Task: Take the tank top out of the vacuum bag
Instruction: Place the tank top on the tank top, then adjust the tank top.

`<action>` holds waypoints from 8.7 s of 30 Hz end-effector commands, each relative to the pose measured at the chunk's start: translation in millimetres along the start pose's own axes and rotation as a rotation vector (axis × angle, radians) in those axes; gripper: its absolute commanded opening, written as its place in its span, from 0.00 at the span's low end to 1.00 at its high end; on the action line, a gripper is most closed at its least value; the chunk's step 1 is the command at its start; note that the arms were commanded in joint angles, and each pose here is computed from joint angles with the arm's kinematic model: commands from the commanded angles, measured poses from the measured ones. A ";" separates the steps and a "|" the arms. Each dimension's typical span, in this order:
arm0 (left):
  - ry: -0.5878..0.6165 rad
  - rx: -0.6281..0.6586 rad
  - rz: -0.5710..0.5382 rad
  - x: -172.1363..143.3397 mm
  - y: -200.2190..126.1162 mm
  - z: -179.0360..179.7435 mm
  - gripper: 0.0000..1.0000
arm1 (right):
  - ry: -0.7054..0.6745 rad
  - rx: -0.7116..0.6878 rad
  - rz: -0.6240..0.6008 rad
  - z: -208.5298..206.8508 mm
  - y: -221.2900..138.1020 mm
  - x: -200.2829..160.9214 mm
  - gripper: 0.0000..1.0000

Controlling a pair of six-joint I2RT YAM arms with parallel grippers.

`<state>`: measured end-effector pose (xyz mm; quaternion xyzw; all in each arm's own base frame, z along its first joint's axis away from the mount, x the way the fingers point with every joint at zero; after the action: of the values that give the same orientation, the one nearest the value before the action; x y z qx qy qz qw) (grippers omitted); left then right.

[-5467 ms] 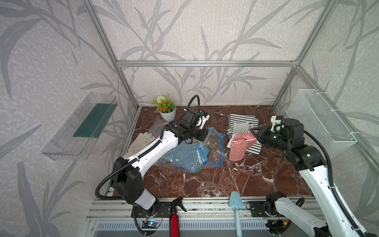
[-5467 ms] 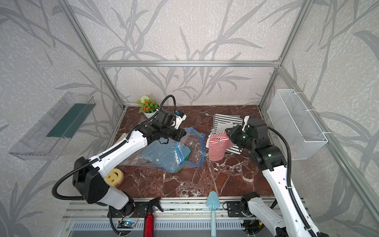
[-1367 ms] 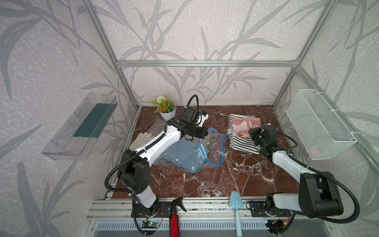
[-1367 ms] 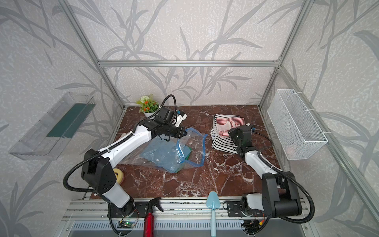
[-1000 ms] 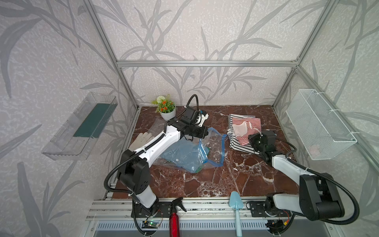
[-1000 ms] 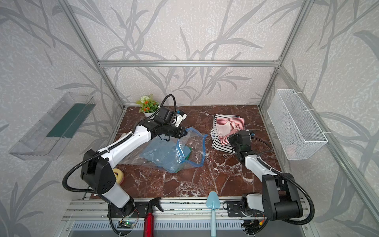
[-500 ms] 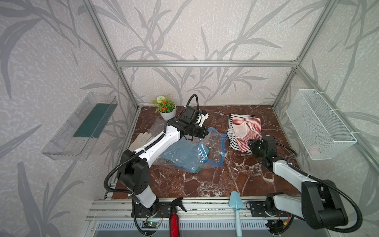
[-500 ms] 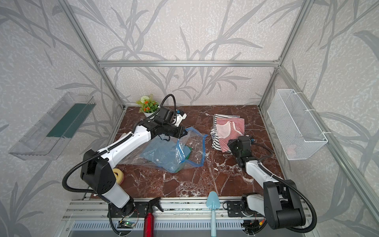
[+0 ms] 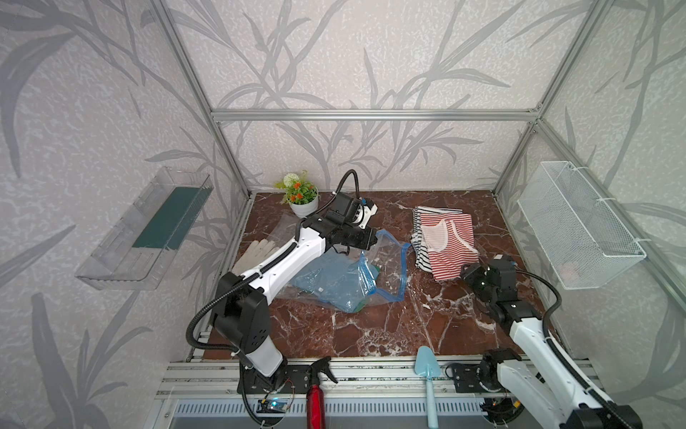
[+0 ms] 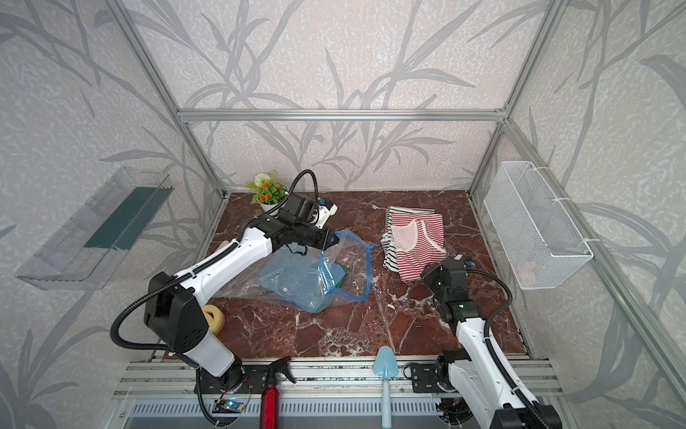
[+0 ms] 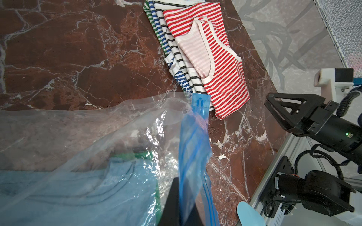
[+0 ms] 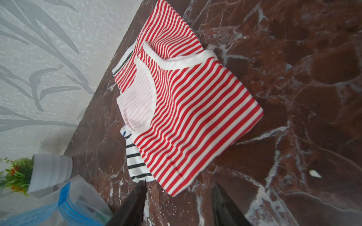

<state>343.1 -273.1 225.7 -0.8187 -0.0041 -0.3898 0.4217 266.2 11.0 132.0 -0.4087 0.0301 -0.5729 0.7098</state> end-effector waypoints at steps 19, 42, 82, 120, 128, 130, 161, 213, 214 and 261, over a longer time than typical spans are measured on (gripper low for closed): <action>0.013 -0.003 -0.019 3.5 -8.7 -3.4 0.00 | -0.908 -0.343 0.467 54.2 75.7 -75.4 0.44; 0.018 0.010 -0.015 2.9 -8.3 -1.2 0.00 | -0.940 -0.467 0.433 47.8 117.9 -60.7 0.44; 0.016 0.006 -0.023 4.7 -10.9 -3.1 0.00 | -0.915 -0.318 0.492 87.8 103.8 -43.2 0.00; 0.030 0.030 -0.002 3.1 -11.2 2.9 0.00 | -0.875 -0.170 0.305 185.8 170.1 -13.6 0.35; 0.035 0.024 0.000 2.4 -8.3 3.3 0.00 | -0.885 -0.192 0.220 205.3 226.3 0.8 0.32; 0.031 0.017 0.005 1.0 -6.2 3.3 0.00 | -0.871 -0.205 0.241 201.7 239.5 1.9 0.31; 0.010 -0.005 0.027 -1.4 2.8 6.2 0.00 | -0.836 -0.333 0.357 161.7 290.9 0.8 0.18; -0.015 -0.015 0.019 -0.1 -1.9 2.5 0.00 | -0.588 -0.230 0.266 150.9 156.0 54.1 0.59; -0.019 -0.001 0.023 -0.5 -1.7 4.6 0.00 | -0.506 -0.224 0.263 130.0 143.9 58.3 0.58; 0.003 0.038 0.032 -0.5 -8.3 0.3 0.00 | -0.169 -0.151 0.395 -10.2 59.0 19.3 0.00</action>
<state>340.3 -268.5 212.7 -0.8176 0.0125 -0.3646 0.4455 328.3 -13.6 100.0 -0.4884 0.0750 -0.3887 0.7777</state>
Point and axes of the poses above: each gripper's point midway between its finger pads, its own y axis out along the fingers, its own z axis along the line the jaws close on, x = y × z, the point moved 2 cm from there along -y, back along the fingers, and after that the axes turned 9 degrees about y, right-handed, at the moved point
